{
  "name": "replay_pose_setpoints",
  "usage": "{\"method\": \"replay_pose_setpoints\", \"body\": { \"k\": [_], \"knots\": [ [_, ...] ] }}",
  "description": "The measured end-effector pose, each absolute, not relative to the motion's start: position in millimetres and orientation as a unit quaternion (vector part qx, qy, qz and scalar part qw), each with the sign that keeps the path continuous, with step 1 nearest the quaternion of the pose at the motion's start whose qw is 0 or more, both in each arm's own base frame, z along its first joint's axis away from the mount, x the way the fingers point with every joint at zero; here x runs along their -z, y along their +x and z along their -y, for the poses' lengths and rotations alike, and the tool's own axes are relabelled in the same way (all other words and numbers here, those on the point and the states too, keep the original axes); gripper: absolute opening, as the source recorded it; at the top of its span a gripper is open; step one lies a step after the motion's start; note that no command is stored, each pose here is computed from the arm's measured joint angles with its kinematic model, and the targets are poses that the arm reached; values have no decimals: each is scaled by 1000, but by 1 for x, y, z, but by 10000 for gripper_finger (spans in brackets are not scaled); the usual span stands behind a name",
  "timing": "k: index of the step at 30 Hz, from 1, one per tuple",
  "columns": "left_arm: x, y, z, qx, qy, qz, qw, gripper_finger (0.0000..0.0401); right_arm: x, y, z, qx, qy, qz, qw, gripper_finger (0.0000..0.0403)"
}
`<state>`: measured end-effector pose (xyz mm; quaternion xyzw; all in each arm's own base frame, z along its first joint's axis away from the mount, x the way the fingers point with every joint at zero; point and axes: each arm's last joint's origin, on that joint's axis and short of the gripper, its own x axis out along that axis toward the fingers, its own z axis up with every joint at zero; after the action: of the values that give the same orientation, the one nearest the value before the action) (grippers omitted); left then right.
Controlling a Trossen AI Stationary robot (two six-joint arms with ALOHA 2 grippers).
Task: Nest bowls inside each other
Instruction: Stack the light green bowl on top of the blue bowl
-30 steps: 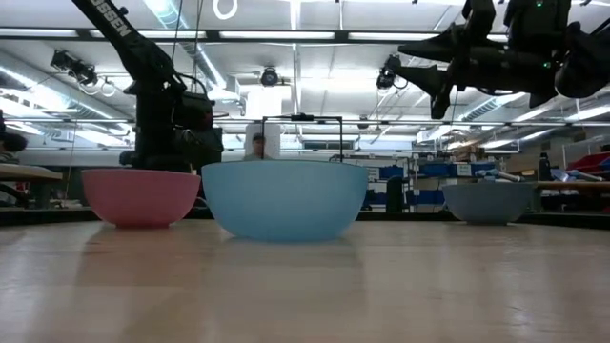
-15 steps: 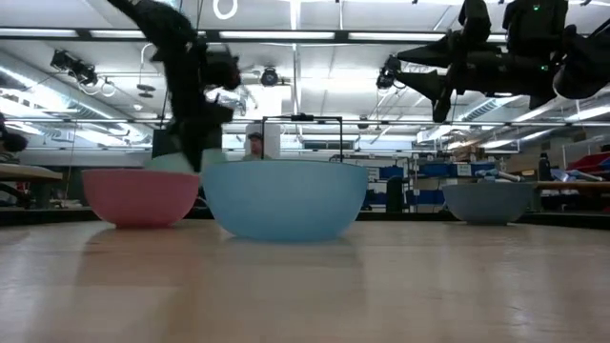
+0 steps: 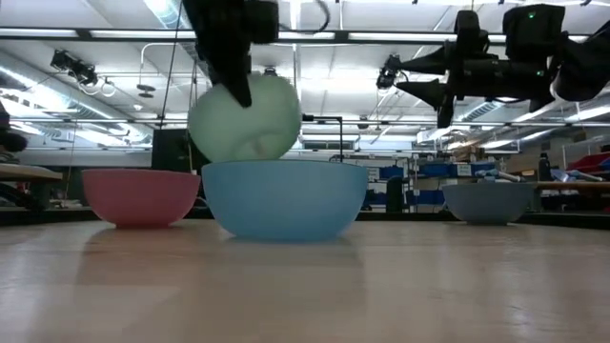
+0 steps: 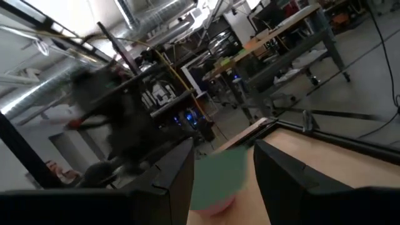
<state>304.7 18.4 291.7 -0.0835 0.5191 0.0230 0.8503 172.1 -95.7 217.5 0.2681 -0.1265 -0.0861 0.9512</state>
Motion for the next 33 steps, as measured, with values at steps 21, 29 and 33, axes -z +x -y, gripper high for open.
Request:
{"method": "replay_pose_setpoints", "body": {
  "k": [21, 29, 33],
  "knots": [
    [-229, 364, 85, 86, -2, -591, 802, 18, -218, 171, 95, 40, 280, 111, 953, 155],
    [-272, 374, 86, 41, 30, -550, 834, 137, -217, 172, 93, 20, 265, 102, 959, 157],
    [-287, 370, 83, 9, 43, -559, 828, 193, -217, 172, 92, 3, 260, 95, 961, 171]
  ]
}}
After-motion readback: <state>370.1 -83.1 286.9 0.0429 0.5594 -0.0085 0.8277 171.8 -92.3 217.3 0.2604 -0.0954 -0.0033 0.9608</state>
